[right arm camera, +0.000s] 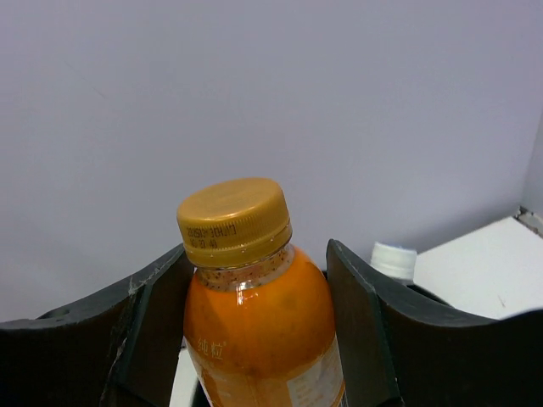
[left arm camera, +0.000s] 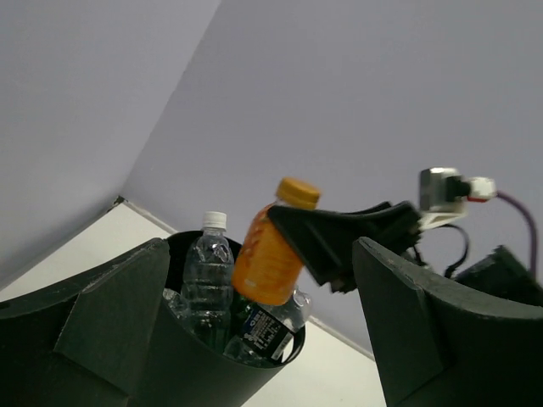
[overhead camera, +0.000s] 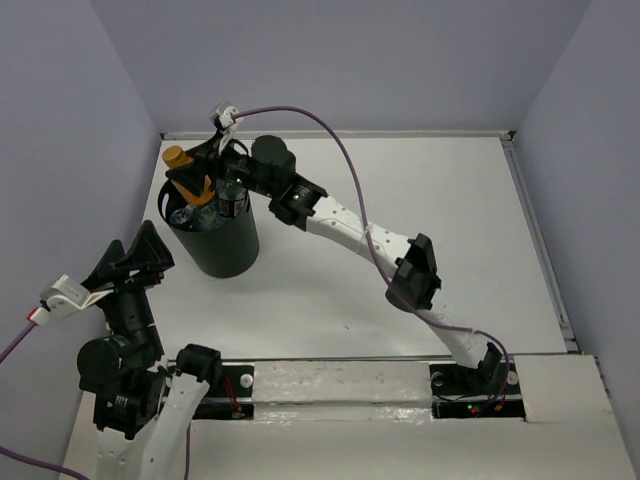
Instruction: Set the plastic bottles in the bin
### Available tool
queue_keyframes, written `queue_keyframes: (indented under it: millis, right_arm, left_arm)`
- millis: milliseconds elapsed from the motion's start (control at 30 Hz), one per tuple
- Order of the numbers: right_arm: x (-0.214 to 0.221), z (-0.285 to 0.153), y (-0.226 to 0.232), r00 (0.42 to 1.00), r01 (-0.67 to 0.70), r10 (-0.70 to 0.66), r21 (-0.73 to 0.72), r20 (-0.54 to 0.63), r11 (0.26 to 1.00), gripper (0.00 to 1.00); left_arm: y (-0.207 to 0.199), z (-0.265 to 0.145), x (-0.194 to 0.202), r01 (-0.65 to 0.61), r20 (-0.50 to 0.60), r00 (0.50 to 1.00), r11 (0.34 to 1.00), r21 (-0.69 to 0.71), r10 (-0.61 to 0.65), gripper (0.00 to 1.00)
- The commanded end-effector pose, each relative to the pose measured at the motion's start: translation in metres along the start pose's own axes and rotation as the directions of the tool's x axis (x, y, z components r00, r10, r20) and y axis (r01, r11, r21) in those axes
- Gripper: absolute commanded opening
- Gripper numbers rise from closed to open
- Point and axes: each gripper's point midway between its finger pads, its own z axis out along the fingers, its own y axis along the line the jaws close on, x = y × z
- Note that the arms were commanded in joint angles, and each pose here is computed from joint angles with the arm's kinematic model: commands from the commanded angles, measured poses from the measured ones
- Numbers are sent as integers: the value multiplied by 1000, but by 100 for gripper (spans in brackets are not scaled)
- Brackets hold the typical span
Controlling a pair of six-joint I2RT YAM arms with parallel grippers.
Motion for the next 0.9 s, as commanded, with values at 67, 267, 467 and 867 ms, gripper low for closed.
queue_keyframes:
  millis: [67,267,467,867]
  right_arm:
    - [-6,13,14,994,27,-22,-46,106,999,33]
    - [26,10,-3,998,21,-21,12,65,1000,57]
    - [25,11,6,998,36,-37,18,60,999,76]
    - [2,3,25,992,108,-111,58,63,992,91]
  left_arm:
    - [2,2,-6,8,35,999,1000,-15,-8,99]
    - [0,2,-6,8,33,999,1000,-4,-8,99]
    - [0,2,-5,4,31,999,1000,-6,-3,99]
    - [-1,4,-3,-1,26,1000,1000,-4,2,99]
